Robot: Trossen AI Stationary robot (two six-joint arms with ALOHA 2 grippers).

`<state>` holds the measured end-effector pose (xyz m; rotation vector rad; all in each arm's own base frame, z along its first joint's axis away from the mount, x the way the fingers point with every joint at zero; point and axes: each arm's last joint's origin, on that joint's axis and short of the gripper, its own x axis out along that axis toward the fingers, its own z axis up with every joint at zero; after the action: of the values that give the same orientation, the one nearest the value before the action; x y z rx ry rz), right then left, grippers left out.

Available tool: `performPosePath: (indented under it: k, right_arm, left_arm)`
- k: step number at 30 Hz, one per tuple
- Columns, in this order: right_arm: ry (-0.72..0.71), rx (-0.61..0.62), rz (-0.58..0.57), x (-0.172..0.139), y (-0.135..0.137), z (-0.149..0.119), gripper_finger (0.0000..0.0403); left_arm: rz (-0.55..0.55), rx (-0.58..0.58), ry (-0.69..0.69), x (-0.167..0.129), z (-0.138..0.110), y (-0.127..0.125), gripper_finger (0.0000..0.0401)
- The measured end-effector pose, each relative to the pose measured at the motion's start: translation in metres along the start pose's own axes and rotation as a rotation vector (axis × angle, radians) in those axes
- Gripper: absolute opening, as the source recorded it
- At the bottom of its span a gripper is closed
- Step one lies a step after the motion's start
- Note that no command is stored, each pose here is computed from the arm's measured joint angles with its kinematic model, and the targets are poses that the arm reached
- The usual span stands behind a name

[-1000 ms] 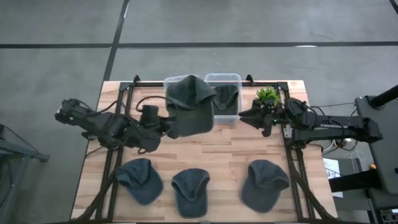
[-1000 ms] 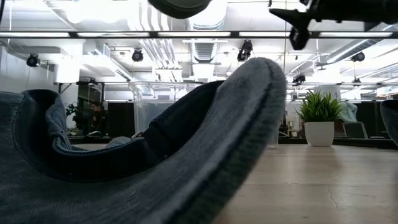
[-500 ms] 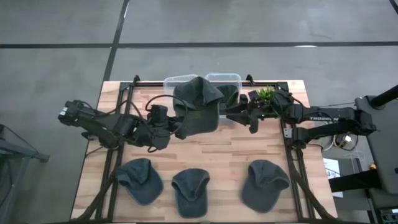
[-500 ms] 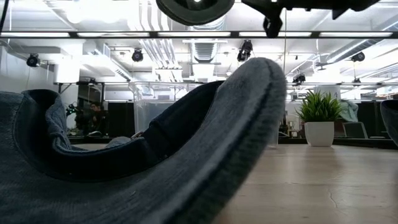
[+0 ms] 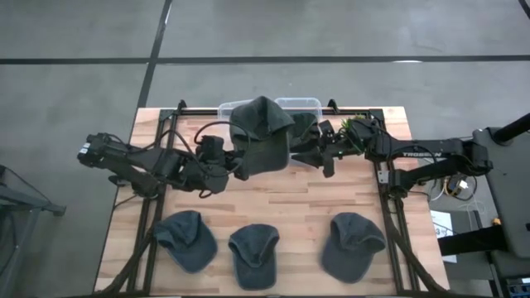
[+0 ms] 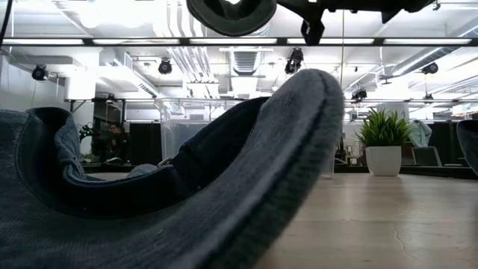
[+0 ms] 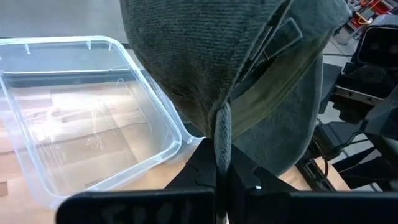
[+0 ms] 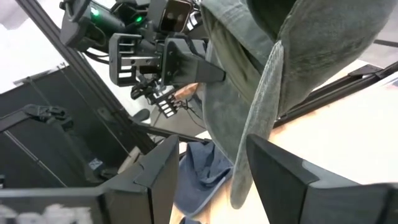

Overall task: Pick & Place hat
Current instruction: Put the gray cap into the right transparent bin

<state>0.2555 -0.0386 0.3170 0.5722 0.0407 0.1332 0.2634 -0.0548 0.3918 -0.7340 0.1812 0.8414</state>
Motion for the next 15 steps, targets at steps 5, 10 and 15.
performPosePath:
  k: [5,10,15]
  right_arm:
    - [-0.004,0.004,-0.016,0.007,-0.002,0.003,0.0182]
    - [0.024,0.02,-0.066,0.013,-0.006,0.001,0.0182]
    - [0.071,0.04,-0.129,0.011,-0.009,-0.002,0.0182]
  left_arm:
    - [0.005,-0.001,-0.003,0.001,0.001,0.001,0.0003]
    - [0.004,0.001,-0.002,0.001,0.001,0.0,0.0003]
    - [-0.002,-0.007,-0.011,-0.001,0.003,-0.001,0.0003]
